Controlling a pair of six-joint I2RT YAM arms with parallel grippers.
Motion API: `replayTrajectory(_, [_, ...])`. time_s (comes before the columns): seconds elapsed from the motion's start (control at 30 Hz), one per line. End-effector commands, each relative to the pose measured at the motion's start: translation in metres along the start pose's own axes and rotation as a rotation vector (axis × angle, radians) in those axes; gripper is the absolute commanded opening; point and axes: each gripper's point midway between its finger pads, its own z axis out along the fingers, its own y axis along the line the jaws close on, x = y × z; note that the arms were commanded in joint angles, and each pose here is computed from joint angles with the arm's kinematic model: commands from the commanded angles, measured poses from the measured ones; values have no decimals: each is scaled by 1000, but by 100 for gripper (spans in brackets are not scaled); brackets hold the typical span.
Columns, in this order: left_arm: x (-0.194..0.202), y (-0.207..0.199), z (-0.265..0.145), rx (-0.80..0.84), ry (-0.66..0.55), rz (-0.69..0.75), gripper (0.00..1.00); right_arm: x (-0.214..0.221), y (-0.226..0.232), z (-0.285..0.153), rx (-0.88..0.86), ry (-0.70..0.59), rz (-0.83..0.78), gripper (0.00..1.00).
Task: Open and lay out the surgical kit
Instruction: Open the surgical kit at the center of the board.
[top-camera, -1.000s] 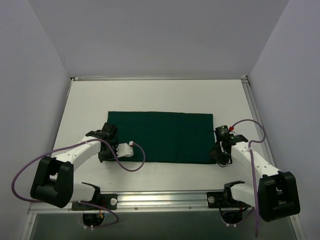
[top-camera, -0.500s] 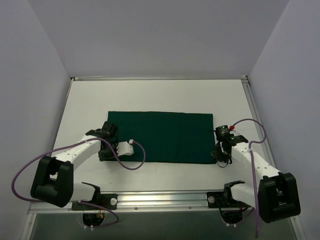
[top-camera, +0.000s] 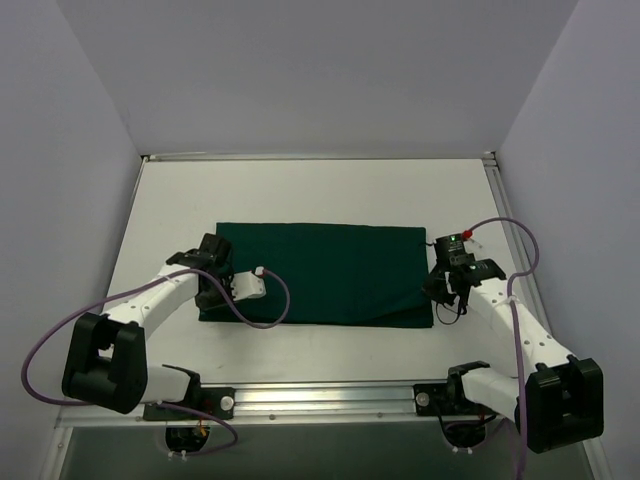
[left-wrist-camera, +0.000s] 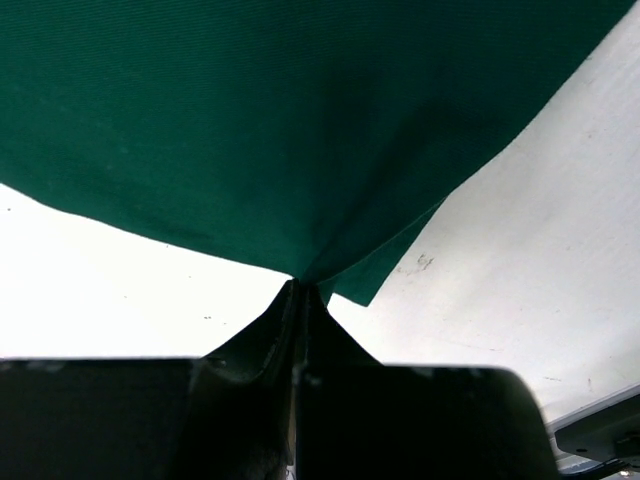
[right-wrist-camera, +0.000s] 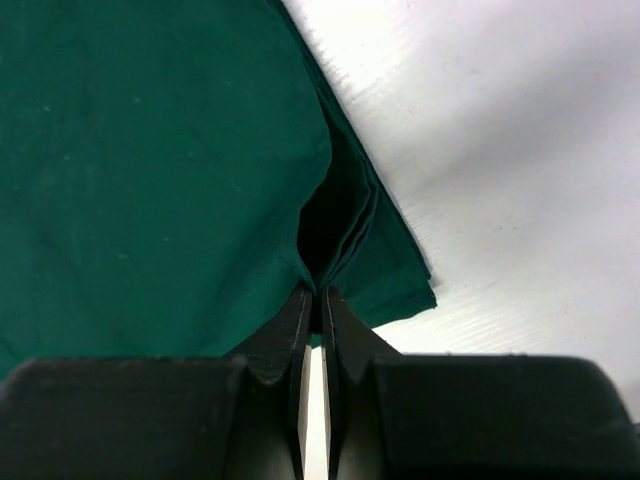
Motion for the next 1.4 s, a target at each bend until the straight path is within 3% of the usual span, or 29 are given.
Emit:
replayTrajectory(0.0, [-2, 12, -11, -16, -9, -19, 2, -11, 9, -7, -18, -26, -21, 0])
replayTrajectory(0.27, [-4, 36, -21, -93, -22, -128, 2, -39, 30, -14, -62, -101, -33, 0])
replayTrajectory(0.7, [-26, 132, -63, -399, -115, -377, 2, -138, 96, -21, -166, -266, -48, 0])
replayTrajectory(1.0, [-53, 234, -97, -603, -210, -519, 2, -230, 161, -2, -269, -372, -44, 0])
replayTrajectory(1.37, [-76, 366, -79, -864, -259, -646, 2, -335, 237, 66, -376, -487, 60, 0])
